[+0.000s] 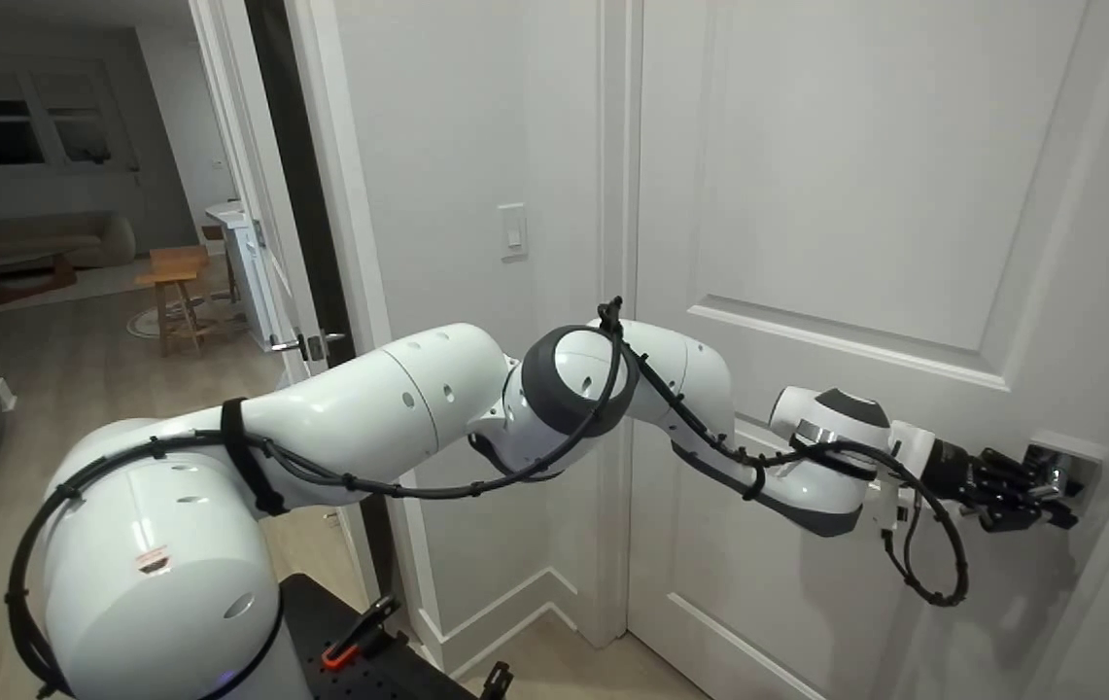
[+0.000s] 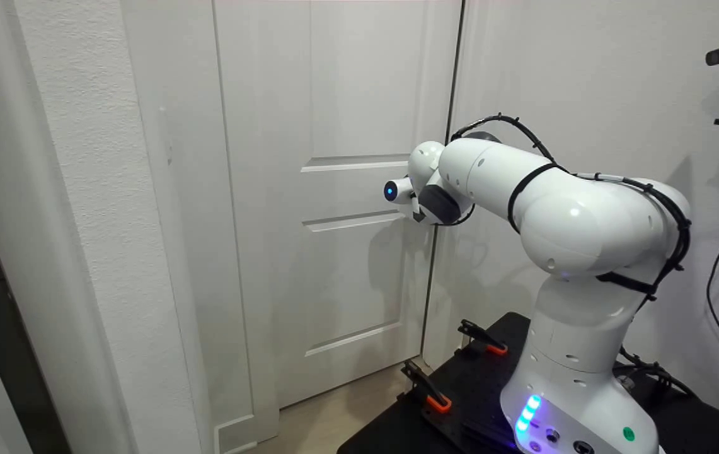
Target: Open the door
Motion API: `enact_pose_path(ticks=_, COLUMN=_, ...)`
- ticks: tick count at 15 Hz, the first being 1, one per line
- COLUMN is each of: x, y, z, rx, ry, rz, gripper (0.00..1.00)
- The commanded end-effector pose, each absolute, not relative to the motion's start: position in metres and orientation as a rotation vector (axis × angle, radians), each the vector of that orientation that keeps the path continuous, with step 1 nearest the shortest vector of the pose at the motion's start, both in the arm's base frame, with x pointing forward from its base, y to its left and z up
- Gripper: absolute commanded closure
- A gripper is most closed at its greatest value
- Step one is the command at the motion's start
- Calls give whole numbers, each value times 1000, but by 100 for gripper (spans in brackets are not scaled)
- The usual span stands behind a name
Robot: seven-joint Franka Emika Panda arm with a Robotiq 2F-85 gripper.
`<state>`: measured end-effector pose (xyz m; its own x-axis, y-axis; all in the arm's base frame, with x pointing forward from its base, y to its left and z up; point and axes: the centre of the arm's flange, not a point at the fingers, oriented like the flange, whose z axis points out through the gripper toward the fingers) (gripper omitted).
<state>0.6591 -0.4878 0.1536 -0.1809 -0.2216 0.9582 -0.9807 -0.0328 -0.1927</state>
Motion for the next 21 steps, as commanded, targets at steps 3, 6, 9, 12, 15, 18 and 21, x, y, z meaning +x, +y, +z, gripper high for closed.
enact_pose_path(ticks=3, x=640, y=-532, z=97, rx=1351, ry=-1602, rz=1203, gripper=97)
enact_pose_path(ticks=6, x=642, y=-534, z=97, rx=1360, ry=-1609, rz=1224, gripper=97)
enact_pose_path(ticks=9, x=645, y=-535, z=97, rx=1369, ry=-1616, rz=1234, gripper=97)
enact_pose_path(ticks=12, x=648, y=-537, z=97, rx=1370, ry=-1631, rz=1243, gripper=97)
enact_pose_path(ticks=15, x=653, y=-539, z=98, rx=1371, ry=-1643, rz=1261, gripper=97)
enact_pose_path(ticks=18, x=657, y=-540, z=98, rx=1372, ry=-1644, rz=1283, gripper=97)
enact_pose_path(ticks=21, x=661, y=-541, z=97, rx=1361, ry=-1646, rz=1294, gripper=97)
